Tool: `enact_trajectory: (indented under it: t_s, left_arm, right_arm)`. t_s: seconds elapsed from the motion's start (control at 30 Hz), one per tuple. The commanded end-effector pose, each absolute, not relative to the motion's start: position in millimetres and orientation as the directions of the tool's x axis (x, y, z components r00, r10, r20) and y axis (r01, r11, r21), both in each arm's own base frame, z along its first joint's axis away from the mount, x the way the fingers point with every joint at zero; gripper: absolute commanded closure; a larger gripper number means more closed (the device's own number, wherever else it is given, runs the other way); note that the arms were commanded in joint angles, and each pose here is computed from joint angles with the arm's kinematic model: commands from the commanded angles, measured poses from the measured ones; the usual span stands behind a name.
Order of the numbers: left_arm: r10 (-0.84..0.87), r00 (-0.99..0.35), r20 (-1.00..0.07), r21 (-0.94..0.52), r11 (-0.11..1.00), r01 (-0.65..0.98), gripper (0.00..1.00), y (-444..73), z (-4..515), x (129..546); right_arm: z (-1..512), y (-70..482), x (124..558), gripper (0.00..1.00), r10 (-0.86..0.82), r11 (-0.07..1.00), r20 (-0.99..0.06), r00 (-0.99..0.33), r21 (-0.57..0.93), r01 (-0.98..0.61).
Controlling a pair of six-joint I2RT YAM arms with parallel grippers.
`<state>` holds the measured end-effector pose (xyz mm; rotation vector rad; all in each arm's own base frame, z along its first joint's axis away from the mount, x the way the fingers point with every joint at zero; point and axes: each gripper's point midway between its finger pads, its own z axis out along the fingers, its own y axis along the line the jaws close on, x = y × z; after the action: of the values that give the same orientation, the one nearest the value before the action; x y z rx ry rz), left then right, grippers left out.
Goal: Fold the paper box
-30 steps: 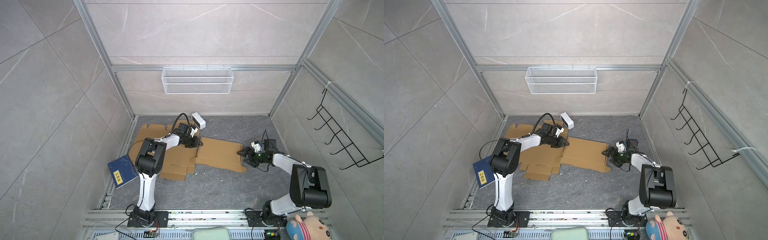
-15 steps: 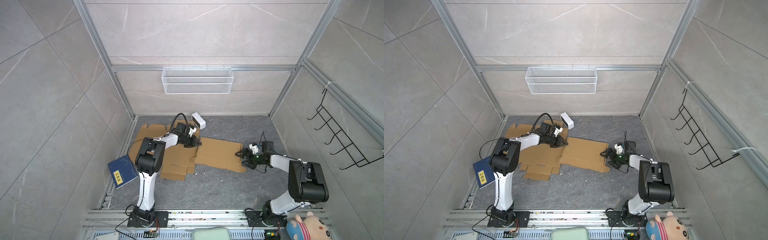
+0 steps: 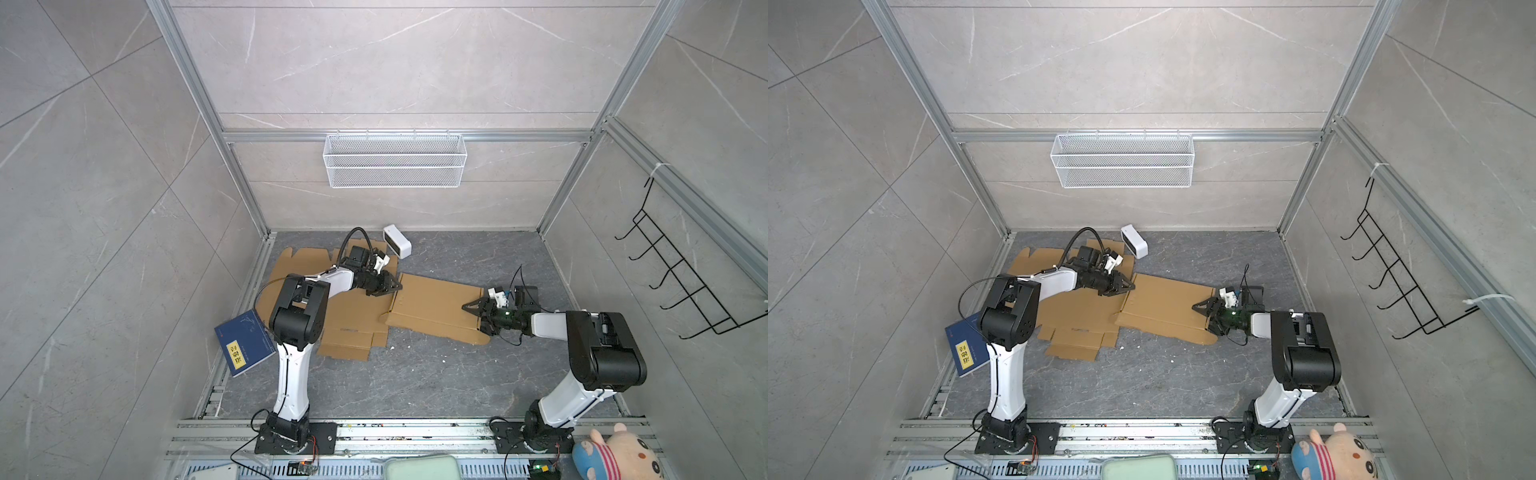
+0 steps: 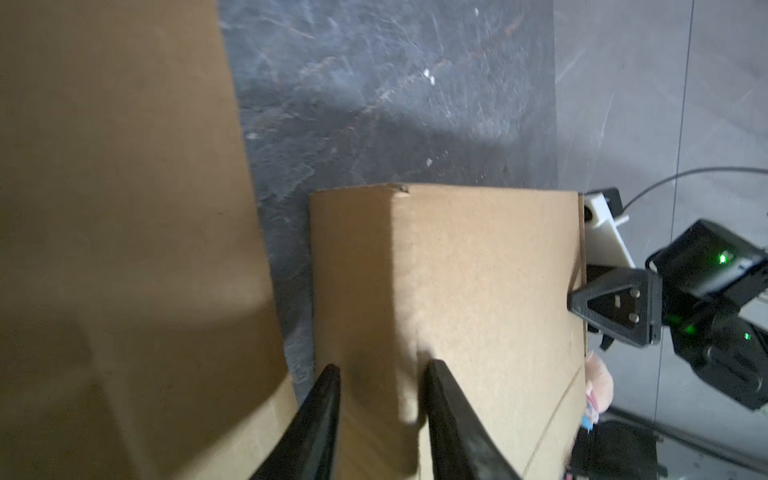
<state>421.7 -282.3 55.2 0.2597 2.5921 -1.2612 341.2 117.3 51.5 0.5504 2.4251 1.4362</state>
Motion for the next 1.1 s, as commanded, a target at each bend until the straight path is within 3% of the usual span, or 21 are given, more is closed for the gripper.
enact_trajectory:
  t_s: [0.0, 0.13, 0.23, 0.33, 0.43, 0.53, 0.63, 0.83, 1.07]
  left_arm:
    - [0.014, -0.952, -0.307, -0.744, 0.62, 0.249, 0.53, -274.8, 85.2, 410.0]
    - [0.021, -0.886, -0.463, -0.703, 0.601, 0.381, 0.46, -267.4, 145.7, 396.7]
    - [0.07, -0.8, -0.596, -0.591, 0.636, 0.496, 0.43, -260.2, 178.4, 383.3]
    - [0.252, -0.657, -0.711, -0.352, 0.681, 0.642, 0.41, -259.9, 193.9, 358.8]
    - [0.508, -0.384, -0.771, -0.014, 0.589, 0.808, 0.38, -276.7, 200.6, 324.9]
    - [0.71, -0.053, -0.702, 0.314, 0.376, 0.872, 0.3, -296.2, 192.7, 291.8]
    - [0.742, 0.103, -0.663, 0.418, 0.252, 0.873, 0.27, -306.1, 193.4, 277.0]
    - [0.761, 0.282, -0.585, 0.547, 0.112, 0.83, 0.21, -323.7, 181.9, 276.5]
    - [0.781, 0.367, -0.505, 0.646, 0.061, 0.761, 0.2, -342.7, 156.2, 303.3]
  right_arm:
    - [63.9, 124.7, 341.5, 0.34, 0.449, 0.37, 0.006, -0.894, 0.909, 0.192]
    - [73.5, 128.1, 339.5, 0.38, 0.442, 0.327, 0.071, -0.894, 0.916, 0.234]
    - [82.1, 129.3, 337.5, 0.39, 0.445, 0.301, 0.118, -0.888, 0.914, 0.272]
    - [89.9, 130.1, 333.2, 0.4, 0.446, 0.289, 0.167, -0.879, 0.903, 0.318]
    - [93.1, 130.8, 328.2, 0.41, 0.46, 0.254, 0.235, -0.856, 0.889, 0.381]
    - [98.4, 133.0, 325.9, 0.43, 0.467, 0.198, 0.304, -0.83, 0.879, 0.433]
    - [104.7, 134.3, 325.3, 0.45, 0.466, 0.179, 0.337, -0.818, 0.87, 0.46]
    - [110.2, 135.2, 327.4, 0.48, 0.455, 0.152, 0.375, -0.808, 0.861, 0.485]
    - [114.7, 137.7, 330.4, 0.49, 0.438, 0.107, 0.411, -0.799, 0.859, 0.501]
